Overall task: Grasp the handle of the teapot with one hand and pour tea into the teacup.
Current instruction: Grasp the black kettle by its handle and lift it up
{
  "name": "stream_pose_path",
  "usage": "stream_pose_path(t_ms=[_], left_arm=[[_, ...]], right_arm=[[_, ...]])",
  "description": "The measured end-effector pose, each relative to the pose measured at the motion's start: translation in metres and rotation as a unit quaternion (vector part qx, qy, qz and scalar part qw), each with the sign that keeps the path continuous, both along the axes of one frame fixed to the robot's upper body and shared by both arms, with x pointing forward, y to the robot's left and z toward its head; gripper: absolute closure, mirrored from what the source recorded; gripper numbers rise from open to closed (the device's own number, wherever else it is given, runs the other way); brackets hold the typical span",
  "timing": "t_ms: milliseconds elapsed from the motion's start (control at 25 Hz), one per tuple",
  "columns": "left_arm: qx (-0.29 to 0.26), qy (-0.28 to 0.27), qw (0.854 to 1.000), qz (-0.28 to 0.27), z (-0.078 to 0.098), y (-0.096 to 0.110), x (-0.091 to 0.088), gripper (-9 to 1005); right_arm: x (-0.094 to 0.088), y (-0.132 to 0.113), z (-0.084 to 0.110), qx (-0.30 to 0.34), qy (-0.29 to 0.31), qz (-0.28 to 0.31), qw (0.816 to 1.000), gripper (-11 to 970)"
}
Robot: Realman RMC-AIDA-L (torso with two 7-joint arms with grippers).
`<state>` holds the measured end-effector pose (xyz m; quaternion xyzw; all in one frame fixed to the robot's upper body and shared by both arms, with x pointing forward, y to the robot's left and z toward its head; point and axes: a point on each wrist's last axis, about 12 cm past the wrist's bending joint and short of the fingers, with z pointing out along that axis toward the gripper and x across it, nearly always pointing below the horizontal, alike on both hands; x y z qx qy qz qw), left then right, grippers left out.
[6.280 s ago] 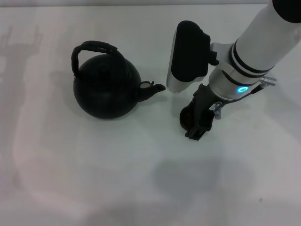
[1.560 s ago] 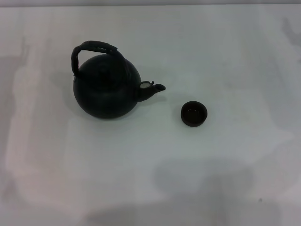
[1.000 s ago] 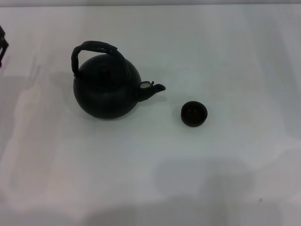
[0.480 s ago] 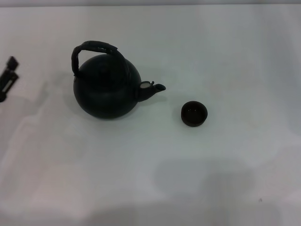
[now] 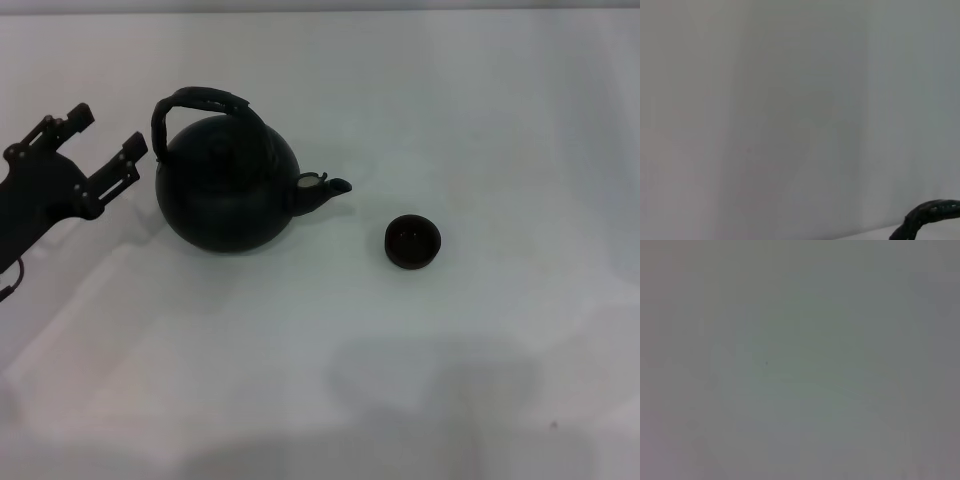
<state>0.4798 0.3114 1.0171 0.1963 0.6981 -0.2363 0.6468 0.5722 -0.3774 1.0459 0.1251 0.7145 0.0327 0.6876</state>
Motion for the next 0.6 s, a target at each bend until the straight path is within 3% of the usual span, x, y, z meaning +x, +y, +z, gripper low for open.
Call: stream_pose_path(t_ms=[360, 600], left_arm=[[0.005, 0.005, 1.0, 0.003, -0.002, 0.002, -0.002, 239], [0.018, 0.012, 1.0, -0.004, -0.002, -0.009, 0.012, 240]], right_arm=[[0.001, -0.004, 0.003, 0.006, -0.008, -0.013, 1.0, 124], [0.004, -0.001, 0.003, 0.009, -0.006, -0.012, 1.0, 124]])
